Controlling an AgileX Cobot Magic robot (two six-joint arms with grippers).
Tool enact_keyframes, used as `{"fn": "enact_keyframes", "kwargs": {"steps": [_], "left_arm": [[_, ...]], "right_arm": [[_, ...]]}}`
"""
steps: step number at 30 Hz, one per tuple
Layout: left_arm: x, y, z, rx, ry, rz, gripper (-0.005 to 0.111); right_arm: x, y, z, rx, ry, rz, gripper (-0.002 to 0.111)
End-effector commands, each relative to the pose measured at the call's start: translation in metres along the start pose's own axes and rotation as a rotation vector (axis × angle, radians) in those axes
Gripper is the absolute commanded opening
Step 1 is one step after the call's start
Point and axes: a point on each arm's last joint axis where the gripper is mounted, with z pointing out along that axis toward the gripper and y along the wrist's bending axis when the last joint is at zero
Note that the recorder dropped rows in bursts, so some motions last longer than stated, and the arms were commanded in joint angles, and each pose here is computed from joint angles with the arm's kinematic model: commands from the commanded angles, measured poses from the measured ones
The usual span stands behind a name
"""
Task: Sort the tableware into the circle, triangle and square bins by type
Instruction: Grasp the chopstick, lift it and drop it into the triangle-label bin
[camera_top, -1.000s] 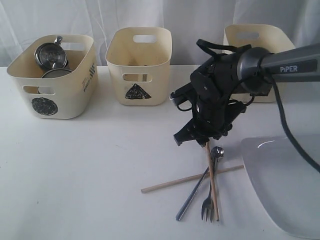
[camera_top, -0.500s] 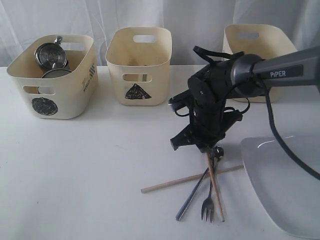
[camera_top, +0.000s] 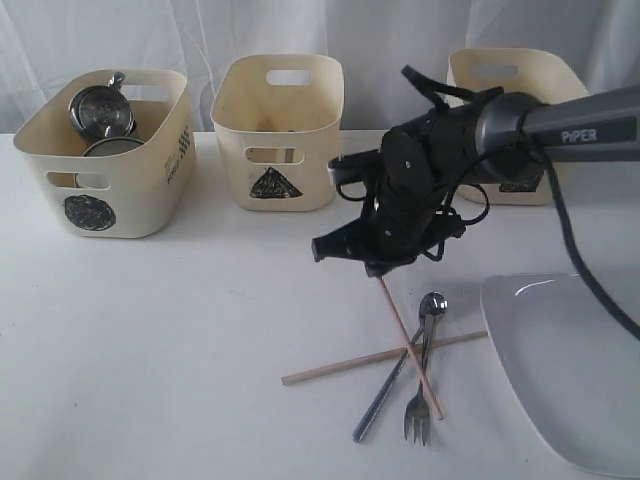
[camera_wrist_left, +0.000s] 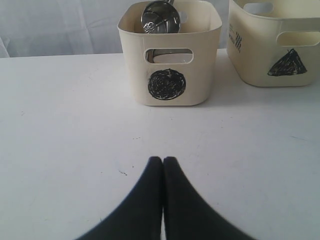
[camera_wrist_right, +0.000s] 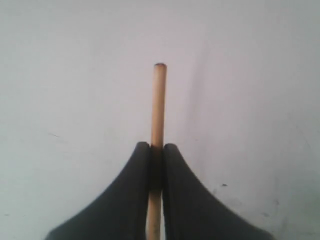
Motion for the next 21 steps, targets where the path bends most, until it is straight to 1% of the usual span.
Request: {"fn": "enact_keyframes", "kwargs": {"steps": [1,7,10,13,16,19,21], "left_arm": [[0.001,0.000,0.000,-0.001,0.001,-0.015,0.000],[0.001,0.000,0.000,-0.001,0.001,-0.015,0.000],[0.001,0.000,0.000,-0.001,0.001,-0.015,0.000],[0.001,0.000,0.000,-0.001,0.001,-0.015,0.000],[0.001,0.000,0.000,-0.001,0.001,-0.015,0.000],[0.001,0.000,0.000,-0.001,0.001,-0.015,0.000],[0.001,0.000,0.000,-0.001,0.001,-0.015,0.000]], "right_arm": [[-0.014,-0.002,-0.037,-0.095,-0.133,0.109,0.000],[-0.024,-0.018,-0.093,-0.250,-0.408,0.283,0.000],[-0.029,-0.029,-0.112,-0.304,-0.533,0.377,0.000],[-0.039,-0.039,-0.124,-0.328,-0.633,0.457,0.000],[-0.050,-0.051,-0.129,-0.324,-0.701,0.516,0.000],[-0.067,-0.056,-0.132,-0.356,-0.736,0.586,0.000],[-0.079,-0.055,-0.135,-0.390,-0.758,0.625,0.000]]}}
